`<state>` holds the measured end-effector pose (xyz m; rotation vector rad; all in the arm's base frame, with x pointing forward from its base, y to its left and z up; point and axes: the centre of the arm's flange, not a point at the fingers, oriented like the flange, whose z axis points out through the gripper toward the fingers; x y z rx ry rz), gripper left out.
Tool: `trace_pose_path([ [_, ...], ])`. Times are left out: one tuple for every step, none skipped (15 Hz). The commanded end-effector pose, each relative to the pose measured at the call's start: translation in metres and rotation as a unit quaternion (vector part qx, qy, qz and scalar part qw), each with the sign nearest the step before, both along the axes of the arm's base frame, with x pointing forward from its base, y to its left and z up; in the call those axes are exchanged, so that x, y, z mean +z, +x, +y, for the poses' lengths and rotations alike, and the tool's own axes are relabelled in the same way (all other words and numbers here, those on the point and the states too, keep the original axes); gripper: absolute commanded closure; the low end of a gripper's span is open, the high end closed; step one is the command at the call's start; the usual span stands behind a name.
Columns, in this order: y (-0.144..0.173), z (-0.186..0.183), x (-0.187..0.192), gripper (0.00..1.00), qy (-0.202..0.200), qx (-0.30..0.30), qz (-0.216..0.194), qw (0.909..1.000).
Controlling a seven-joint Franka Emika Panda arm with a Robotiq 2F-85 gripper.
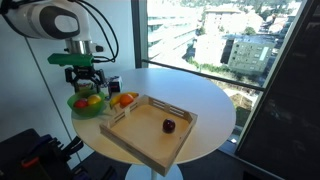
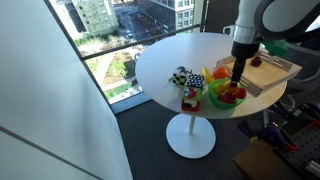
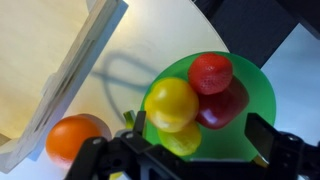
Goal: Put the strawberry into the green bowl
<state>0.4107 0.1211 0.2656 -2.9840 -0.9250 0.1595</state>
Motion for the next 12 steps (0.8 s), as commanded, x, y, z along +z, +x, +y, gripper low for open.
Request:
trace_pose_path([
  [0.009,-0.017,0.012,0.01,0.006,-0.029,-0.008,0.9995],
  [0.012,-0.022,0.013,0.00,0.006,-0.038,-0.010,0.9992],
  [0.015,-0.029,0.015,0.00,0.006,-0.049,-0.011,0.9987],
  [0.018,-0.036,0.016,0.00,0.006,-0.059,-0.013,0.9982],
  [0.021,-0.044,0.017,0.00,0.006,-0.071,-0.015,0.9973],
  [0.023,-0.051,0.016,0.00,0.006,-0.082,-0.017,0.9965],
  [0.026,-0.060,0.018,0.00,0.005,-0.095,-0.019,0.9953],
  [0.028,-0.067,0.019,0.00,0.004,-0.109,-0.023,0.9938],
  [0.029,-0.075,0.021,0.00,0.003,-0.123,-0.026,0.9921],
  [0.031,-0.083,0.023,0.00,0.001,-0.138,-0.028,0.9901],
  [0.032,-0.090,0.025,0.00,-0.001,-0.150,-0.028,0.9883],
  [0.032,-0.097,0.027,0.00,-0.003,-0.163,-0.028,0.9862],
])
